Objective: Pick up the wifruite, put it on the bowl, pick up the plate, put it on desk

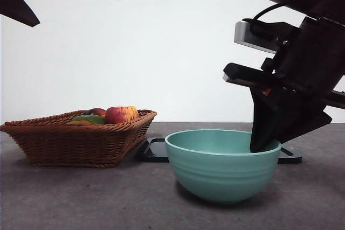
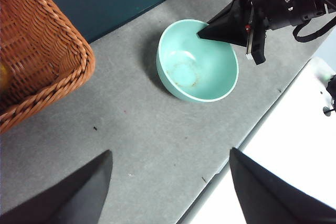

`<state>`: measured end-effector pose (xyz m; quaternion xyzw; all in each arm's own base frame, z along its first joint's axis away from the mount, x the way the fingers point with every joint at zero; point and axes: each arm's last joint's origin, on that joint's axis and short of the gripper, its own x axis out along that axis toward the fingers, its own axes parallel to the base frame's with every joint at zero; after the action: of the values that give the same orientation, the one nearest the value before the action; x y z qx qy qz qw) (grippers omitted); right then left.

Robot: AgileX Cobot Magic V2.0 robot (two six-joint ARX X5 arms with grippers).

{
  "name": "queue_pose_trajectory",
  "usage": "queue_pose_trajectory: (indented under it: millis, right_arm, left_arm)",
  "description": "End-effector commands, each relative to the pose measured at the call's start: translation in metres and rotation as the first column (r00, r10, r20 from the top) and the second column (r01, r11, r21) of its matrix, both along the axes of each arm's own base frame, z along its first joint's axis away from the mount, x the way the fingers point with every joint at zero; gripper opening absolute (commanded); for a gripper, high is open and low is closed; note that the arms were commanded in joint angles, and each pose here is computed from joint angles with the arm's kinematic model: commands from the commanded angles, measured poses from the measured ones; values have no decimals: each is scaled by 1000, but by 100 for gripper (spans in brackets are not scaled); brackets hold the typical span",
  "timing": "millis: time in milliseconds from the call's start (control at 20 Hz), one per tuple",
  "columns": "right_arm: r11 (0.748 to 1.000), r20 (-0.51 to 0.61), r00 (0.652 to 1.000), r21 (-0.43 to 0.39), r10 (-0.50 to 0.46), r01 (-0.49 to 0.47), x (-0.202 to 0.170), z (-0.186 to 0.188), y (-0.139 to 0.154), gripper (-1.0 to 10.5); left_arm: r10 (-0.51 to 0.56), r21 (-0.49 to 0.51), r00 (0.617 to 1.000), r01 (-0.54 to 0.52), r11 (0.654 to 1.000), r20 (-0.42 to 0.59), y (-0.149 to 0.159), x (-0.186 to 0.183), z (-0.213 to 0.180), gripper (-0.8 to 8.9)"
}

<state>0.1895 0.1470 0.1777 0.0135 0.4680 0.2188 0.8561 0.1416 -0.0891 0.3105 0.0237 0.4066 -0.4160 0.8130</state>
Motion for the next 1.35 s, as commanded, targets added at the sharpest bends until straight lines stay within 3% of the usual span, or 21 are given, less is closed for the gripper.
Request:
queue_pose_trajectory:
  millis: [50,200,450,750,950,1100,1350]
  right_arm:
    - [1000,0,1000,4,7,-7,-1,-1,5,38]
    - [1000,0,1000,6,23,-23,-3,0,8,229]
    - [999,5,1000,43,-10,10,-6,6,8,231]
    - [995,141,987,69,-77,68,-26,47,-13,231]
    - [990,195,979,139,-65,38,-51,74,-33,230]
    - [982,174,985,190,-9,-24,-71,84,-47,230]
    - [980,40,996,180,78,-84,-97,80,-64,230]
  left_arm:
    - [-12,-9,1000,12,1000,17,-2,1,4,344]
    - [-12,-9,1000,12,1000,17,-2,1,4,344]
    - [-12,-8,1000,12,1000,16,-2,1,4,344]
    - [-12,-8,1000,12,1000,16,-2,1,4,344]
    - [-12,-8,1000,12,1000,16,-2,1,4,344]
    - [-12,-8,1000,12,1000,16,-2,1,4,344]
    - [-12,-8,1000,12,1000,16,-2,1,4,344]
